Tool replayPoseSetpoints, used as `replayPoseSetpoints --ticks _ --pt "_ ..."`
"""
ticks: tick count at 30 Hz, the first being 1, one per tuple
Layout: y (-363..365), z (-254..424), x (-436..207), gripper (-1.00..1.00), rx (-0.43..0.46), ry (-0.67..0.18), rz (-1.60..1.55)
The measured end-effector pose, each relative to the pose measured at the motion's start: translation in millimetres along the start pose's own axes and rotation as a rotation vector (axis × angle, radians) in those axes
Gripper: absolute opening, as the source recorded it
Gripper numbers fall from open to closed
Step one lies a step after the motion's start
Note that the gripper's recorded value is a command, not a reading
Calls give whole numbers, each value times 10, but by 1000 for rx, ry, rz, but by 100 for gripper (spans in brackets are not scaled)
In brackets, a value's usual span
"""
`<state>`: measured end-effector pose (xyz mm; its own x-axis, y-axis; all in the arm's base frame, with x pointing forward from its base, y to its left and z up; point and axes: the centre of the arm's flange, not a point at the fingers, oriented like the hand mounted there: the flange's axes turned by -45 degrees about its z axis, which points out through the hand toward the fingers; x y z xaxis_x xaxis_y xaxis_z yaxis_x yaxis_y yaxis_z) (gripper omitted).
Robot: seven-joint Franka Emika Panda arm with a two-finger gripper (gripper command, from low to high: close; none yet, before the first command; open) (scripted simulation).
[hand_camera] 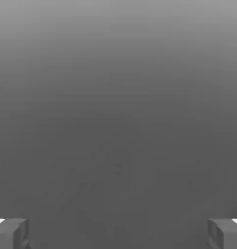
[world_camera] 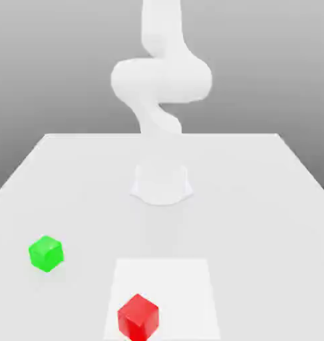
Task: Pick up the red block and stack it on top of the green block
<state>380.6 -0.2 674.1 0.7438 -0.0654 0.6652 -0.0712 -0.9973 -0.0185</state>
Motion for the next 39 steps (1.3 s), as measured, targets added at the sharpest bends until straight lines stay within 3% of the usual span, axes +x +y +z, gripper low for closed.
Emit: replayPoseSetpoints --ticks 11,24,30,31,39 --pt "164 2133 -506 0 -135 -307 229" --pt "407 3973 -2076 0 -227 -656 524" --pt "421 4566 -2691 0 -234 -699 564" --pt "421 4612 -2740 -100 -234 -700 564" --pt "420 4536 -2661 -100 -234 -698 566"
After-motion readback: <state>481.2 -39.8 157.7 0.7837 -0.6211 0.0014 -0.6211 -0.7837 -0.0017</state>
